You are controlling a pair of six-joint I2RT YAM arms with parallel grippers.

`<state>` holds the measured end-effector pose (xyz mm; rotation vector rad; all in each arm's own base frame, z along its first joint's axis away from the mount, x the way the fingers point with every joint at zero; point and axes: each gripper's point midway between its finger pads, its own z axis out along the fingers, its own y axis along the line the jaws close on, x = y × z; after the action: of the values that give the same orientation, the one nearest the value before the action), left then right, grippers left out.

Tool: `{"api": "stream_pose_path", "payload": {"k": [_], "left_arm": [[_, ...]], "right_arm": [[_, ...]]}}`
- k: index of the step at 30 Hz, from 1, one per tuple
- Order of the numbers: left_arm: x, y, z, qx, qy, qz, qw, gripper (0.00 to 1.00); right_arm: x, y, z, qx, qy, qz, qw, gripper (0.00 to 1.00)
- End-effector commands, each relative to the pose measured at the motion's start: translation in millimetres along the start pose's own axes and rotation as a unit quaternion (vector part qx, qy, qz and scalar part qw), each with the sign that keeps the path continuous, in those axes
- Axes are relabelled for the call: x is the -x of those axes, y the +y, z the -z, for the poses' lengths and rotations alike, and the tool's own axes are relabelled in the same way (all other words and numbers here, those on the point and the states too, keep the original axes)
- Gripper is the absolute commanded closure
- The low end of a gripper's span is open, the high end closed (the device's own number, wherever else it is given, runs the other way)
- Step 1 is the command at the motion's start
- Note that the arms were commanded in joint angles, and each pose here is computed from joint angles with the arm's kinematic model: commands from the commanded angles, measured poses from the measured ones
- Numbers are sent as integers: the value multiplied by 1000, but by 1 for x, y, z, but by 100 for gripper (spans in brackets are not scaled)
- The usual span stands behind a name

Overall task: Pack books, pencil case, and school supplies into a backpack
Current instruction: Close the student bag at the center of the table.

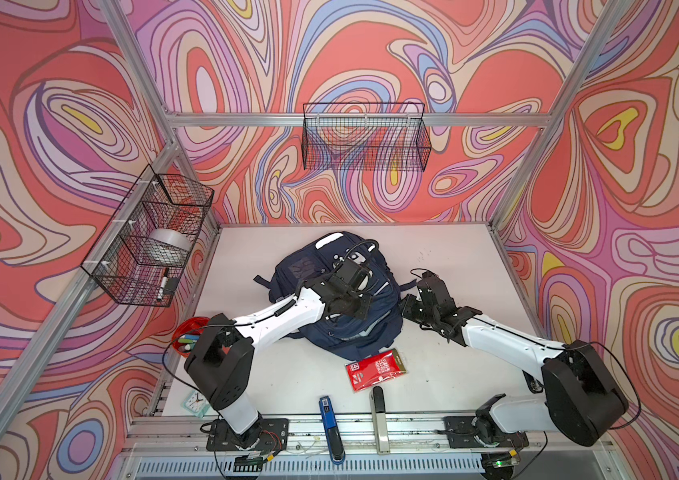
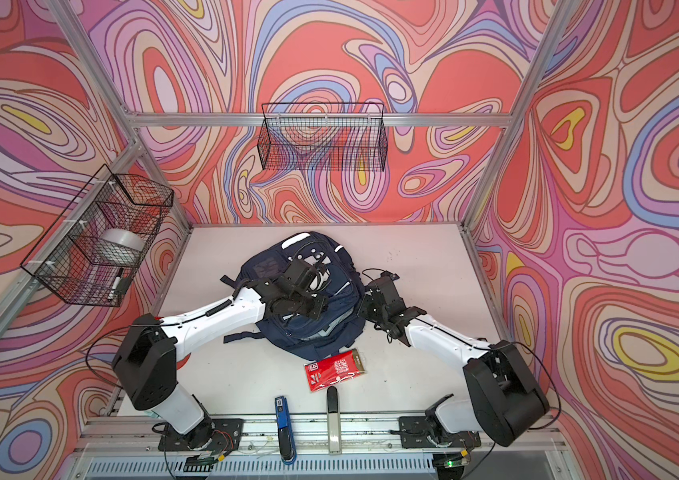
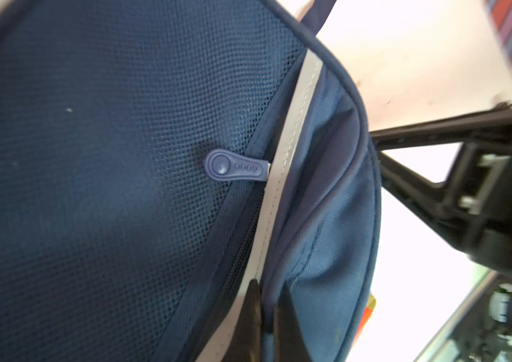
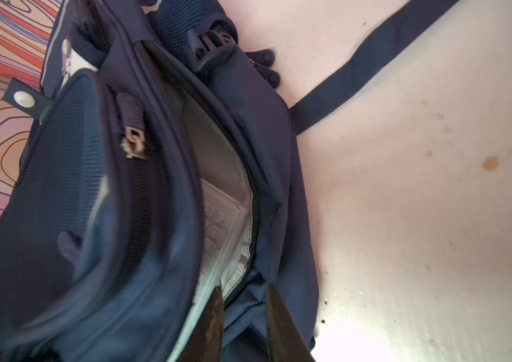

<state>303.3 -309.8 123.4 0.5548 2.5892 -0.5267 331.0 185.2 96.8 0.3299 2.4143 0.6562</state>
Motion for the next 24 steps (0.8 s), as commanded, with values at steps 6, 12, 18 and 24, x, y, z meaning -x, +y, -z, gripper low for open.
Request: {"api": "stream_pose_path", "payload": {"k": [6,12,18,24], "left_arm": [[-37,14,-21,63,94,-30,993,100],[-47,9,-31,53,124,-33,990,86],[-20,1,-2,43,76,-28,996,57],[18,-6,52,4,2,6,1000,19]], "right_arm": [[-15,-13,-37,24,36,-45,998,77],[-20,-17,-38,18,50,-50,997,71],[-20,-12,-37,32,52,-56,997,67],[0,-17,2,-5,6,-31,1000,51]]}}
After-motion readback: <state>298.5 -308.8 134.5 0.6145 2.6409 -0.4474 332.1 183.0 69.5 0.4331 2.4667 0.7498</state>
